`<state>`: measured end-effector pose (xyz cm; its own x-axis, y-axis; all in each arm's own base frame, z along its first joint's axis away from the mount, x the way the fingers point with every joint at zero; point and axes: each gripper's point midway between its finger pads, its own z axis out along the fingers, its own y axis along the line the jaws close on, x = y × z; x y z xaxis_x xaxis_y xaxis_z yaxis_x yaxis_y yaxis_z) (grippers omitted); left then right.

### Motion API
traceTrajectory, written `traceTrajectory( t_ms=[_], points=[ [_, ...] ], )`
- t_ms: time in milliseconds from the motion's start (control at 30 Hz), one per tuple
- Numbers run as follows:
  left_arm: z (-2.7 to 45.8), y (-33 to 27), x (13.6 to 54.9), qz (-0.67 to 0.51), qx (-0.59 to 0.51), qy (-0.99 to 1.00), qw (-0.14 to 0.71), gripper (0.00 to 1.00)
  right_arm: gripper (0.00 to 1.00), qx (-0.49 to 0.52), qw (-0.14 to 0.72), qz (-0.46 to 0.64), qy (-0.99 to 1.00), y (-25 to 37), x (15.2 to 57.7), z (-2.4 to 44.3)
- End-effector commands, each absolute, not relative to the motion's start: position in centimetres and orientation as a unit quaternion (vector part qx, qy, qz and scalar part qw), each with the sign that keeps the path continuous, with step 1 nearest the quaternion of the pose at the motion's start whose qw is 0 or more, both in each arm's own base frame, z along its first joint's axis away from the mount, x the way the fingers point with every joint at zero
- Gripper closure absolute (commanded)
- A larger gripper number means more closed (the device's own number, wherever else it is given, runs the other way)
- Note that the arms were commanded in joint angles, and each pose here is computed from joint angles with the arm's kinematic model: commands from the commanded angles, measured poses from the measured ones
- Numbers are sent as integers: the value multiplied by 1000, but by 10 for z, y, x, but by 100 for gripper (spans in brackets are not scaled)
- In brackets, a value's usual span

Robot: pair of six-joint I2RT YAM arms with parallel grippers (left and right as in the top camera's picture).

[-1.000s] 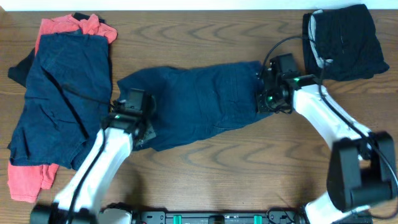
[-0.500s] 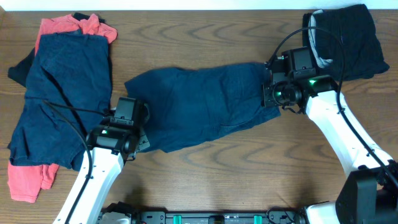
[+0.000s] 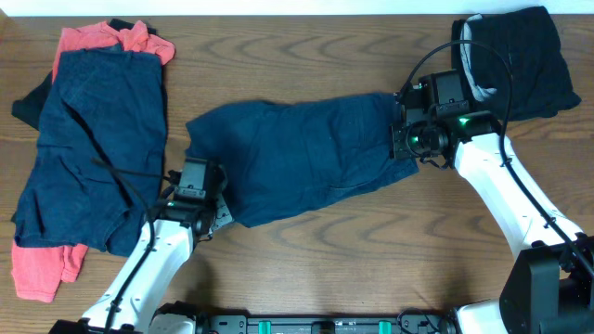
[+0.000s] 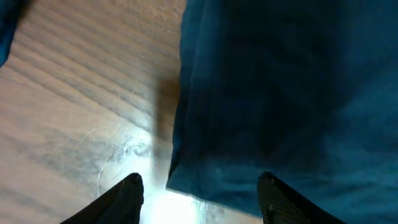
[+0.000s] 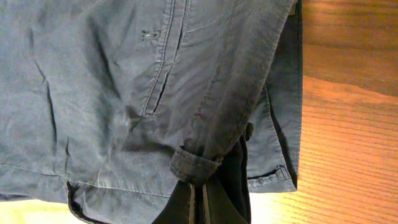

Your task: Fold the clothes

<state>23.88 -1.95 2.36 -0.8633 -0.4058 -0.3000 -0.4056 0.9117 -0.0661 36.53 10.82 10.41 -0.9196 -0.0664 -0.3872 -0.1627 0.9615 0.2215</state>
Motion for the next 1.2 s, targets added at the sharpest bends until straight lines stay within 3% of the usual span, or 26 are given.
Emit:
traceTrajectory(
  t_ms=[0,267,567,900,1167],
  points=[
    [16,-9,236,-3,-232,961,150,39,99,-59,195,123,971,106,369,106],
    [-1,-14,232,-32,-242,963,109,39,99,-59,197,123,971,106,369,106],
    [-9,-17,228,-34,-244,965,89,94,99,-59,198,121,971,105,370,106],
    [33,-18,248,-48,-242,960,133,94,99,-54,206,122,969,103,372,111],
    [140,-10,280,-63,-236,930,275,94,99,-17,245,121,962,75,359,166]
  ],
)
